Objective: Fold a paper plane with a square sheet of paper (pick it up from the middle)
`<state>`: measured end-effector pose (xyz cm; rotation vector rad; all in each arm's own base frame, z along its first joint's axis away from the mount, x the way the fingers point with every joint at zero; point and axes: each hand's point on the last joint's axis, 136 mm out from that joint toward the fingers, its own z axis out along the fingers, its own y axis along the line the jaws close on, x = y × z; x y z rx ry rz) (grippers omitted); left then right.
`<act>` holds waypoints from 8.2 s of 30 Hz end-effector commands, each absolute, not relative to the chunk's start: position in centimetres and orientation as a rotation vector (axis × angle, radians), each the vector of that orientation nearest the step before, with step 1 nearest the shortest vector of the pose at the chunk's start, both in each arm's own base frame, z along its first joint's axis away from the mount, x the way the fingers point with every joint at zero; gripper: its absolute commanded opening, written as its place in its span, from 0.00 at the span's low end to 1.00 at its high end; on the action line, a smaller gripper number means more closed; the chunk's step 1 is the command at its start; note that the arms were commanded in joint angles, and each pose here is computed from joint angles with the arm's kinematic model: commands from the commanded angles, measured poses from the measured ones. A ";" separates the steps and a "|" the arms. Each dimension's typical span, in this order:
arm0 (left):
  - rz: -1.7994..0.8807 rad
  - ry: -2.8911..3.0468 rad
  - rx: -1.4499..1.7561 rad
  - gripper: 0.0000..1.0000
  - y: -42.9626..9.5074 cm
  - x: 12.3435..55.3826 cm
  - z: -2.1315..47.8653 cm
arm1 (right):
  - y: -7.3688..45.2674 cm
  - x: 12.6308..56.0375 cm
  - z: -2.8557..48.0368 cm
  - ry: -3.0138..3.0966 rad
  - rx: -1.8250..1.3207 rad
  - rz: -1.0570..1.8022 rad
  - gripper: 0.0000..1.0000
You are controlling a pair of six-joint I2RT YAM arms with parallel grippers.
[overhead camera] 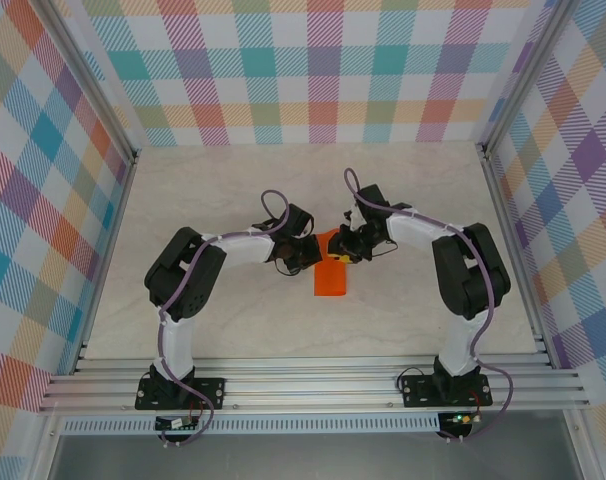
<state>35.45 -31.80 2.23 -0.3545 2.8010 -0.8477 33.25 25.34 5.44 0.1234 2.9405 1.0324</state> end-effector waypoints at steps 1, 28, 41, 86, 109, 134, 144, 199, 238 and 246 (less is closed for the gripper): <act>-0.756 2.886 -0.348 0.00 -31.0 34.3 -0.1 | 25.3 33.4 4.9 2.934 0.134 1.068 0.28; -0.749 2.910 -0.335 0.00 -31.2 34.2 -0.6 | 25.1 31.9 6.8 2.852 0.105 1.256 0.33; -0.748 2.913 -0.328 0.00 -31.2 34.2 -0.6 | 23.6 29.4 1.5 2.959 0.221 1.190 0.30; -0.744 2.930 -0.307 0.00 -31.3 34.1 -0.6 | 23.4 24.2 1.8 2.895 0.186 1.417 0.32; -0.758 2.928 -0.289 0.00 -31.7 34.2 -0.4 | 22.1 24.1 3.2 3.014 0.210 1.170 0.32; -0.728 2.964 -0.282 0.00 -31.2 33.5 -0.7 | 22.4 25.7 3.0 3.034 0.168 1.113 0.33; -0.732 2.964 -0.281 0.00 -31.3 33.4 -0.7 | 22.7 24.4 1.2 3.071 0.198 1.189 0.33; -0.722 2.993 -0.252 0.00 -31.4 33.3 -1.5 | 23.4 34.9 5.1 2.869 0.174 1.107 0.32; -0.705 3.012 -0.243 0.00 -31.2 33.0 -1.8 | 22.3 39.8 2.3 2.862 0.274 1.189 0.31; -0.694 3.019 -0.234 0.00 -31.1 32.9 -1.9 | 22.2 40.1 2.9 2.856 0.277 1.197 0.32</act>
